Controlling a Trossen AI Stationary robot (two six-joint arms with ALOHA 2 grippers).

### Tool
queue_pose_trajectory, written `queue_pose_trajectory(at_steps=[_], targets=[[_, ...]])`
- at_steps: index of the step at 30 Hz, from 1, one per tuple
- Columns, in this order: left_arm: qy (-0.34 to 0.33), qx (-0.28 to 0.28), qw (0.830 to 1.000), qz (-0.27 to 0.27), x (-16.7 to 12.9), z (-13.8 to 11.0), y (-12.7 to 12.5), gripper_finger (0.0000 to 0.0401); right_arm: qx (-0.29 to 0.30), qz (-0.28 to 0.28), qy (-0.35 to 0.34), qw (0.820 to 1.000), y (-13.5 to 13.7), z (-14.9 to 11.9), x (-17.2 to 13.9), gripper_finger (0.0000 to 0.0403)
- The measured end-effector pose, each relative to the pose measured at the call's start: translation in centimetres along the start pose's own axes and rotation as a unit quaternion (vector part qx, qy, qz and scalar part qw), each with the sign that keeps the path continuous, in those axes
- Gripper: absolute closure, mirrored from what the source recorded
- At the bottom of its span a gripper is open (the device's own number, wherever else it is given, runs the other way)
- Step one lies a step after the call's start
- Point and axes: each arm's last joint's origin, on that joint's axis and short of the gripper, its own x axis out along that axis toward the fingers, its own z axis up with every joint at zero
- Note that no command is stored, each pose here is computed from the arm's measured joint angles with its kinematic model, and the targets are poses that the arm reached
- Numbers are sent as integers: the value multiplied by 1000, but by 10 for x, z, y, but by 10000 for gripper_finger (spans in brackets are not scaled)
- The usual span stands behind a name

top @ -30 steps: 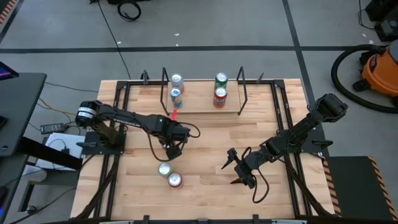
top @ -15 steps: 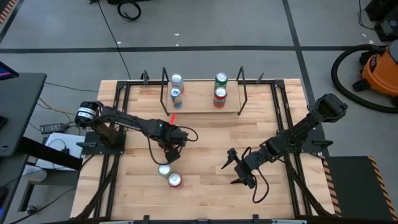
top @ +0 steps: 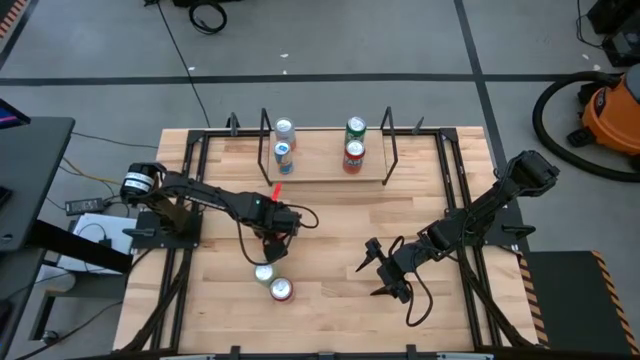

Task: Place canned beverage on shelf
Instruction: Put the red-black soda can on the shelf

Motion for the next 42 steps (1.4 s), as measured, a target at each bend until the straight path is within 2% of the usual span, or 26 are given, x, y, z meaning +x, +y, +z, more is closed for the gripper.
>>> queue_pose_trajectory(at_steps=[5, 11, 16, 19, 23, 25, 32, 42], targets=[[-3, 14, 1000, -1, -2, 4, 1, 102, -4, 0, 0, 1000, 0, 0, 0, 41], [-26, 28, 999, -7, -15, 20, 8, 95, -22, -16, 3, 1000, -8, -1, 0, 41], [-52, 38, 998, -13, -26, 36, 20, 94, -45, -91, 32, 994, -23, -6, 0, 41], [-69, 69, 995, -24, -35, 45, 24, 93, -46, -124, 42, 990, -35, -8, 0, 41], [-86, 133, 987, -27, -46, 55, 32, 93, -9, -165, 10, 986, -56, -6, -2, 41], [-98, 148, 984, -24, -53, 62, 40, 92, 22, -183, 0, 983, -66, -7, -3, 41], [-125, 152, 980, -2, -70, 80, 74, 92, 122, -183, -17, 975, -85, -12, -6, 41], [-165, 142, 976, 0, -103, 110, 120, 92, 194, -218, -55, 955, -90, -8, -8, 41]])
